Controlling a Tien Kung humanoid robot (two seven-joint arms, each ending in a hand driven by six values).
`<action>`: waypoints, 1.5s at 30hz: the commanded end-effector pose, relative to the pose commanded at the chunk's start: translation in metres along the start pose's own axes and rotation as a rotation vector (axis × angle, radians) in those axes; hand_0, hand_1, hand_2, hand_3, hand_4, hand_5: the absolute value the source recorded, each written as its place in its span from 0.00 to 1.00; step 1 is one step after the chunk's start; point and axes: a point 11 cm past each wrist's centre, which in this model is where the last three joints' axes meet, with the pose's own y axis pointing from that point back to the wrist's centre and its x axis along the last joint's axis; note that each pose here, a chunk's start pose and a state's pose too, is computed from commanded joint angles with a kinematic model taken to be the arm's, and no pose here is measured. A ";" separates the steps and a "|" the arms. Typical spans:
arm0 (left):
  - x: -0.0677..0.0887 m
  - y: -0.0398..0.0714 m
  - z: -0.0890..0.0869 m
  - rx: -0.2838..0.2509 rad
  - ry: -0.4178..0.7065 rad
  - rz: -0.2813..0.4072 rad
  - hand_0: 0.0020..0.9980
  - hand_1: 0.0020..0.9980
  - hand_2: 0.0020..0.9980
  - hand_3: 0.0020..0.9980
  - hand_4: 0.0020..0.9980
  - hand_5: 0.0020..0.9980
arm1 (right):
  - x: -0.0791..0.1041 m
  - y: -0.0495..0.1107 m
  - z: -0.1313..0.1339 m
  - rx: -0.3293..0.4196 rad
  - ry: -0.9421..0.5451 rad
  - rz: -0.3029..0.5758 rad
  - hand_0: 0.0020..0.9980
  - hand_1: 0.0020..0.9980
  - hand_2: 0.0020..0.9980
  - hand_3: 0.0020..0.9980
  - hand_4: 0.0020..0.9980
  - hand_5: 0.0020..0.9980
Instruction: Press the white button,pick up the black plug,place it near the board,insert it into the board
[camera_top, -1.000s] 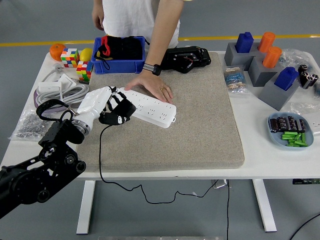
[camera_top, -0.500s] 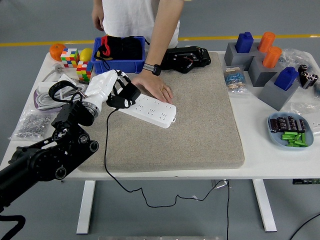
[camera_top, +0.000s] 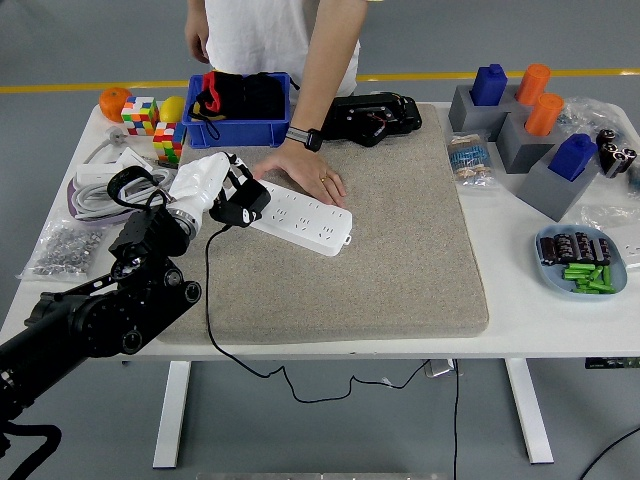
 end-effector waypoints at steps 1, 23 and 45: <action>-0.001 0.000 0.000 0.003 -0.001 0.000 0.20 0.25 0.27 0.45 0.59 0.00 | 0.000 0.000 0.000 0.000 0.000 0.000 0.69 0.61 0.61 0.56 0.63 0.21; -0.006 -0.003 -0.001 0.053 -0.046 -0.008 0.19 0.26 0.28 0.48 0.66 0.00 | 0.000 0.000 0.000 0.000 0.004 0.000 0.69 0.61 0.60 0.56 0.62 0.20; -0.011 0.000 -0.003 0.101 -0.097 -0.026 0.21 0.31 0.30 0.52 0.69 0.00 | -0.001 0.000 0.003 -0.005 0.008 -0.002 0.69 0.61 0.60 0.56 0.62 0.20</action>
